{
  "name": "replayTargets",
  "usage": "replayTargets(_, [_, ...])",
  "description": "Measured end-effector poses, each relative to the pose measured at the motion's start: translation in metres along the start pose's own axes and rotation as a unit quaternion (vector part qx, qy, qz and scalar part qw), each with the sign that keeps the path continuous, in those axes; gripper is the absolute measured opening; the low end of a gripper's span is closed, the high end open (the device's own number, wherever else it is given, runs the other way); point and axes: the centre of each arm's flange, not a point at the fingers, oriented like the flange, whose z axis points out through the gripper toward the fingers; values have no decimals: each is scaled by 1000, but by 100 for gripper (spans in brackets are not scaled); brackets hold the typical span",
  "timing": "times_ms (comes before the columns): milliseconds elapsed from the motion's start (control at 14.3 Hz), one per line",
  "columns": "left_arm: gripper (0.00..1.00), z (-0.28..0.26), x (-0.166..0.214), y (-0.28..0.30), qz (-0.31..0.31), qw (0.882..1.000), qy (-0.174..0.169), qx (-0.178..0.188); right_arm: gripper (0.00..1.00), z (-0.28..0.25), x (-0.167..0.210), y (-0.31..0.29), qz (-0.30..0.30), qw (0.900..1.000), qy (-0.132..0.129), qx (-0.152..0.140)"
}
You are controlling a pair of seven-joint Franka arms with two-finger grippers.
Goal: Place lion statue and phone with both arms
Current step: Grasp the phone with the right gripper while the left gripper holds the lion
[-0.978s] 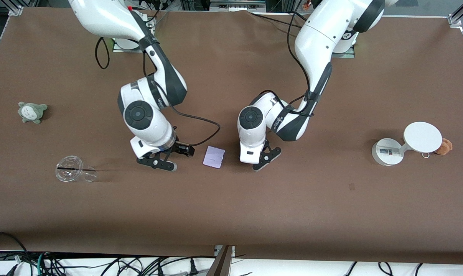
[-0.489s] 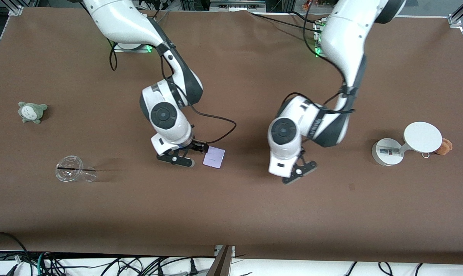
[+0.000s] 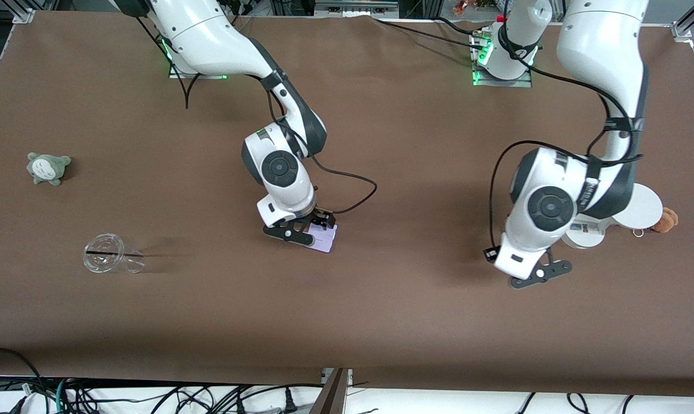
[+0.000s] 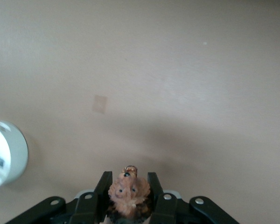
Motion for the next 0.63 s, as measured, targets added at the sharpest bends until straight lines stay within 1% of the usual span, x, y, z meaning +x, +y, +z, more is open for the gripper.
replayTargets(210, [37, 37, -1, -32, 35, 999, 11, -14, 100, 16, -8, -10, 3, 1000, 12, 12])
replayTargets(419, [37, 63, 2, -60, 63, 997, 27, -26, 100, 35, -10, -11, 2, 1000, 19, 18])
replayTargets(629, [37, 79, 2, -69, 77, 996, 30, -29, 100, 41, -7, -10, 3, 999, 28, 23])
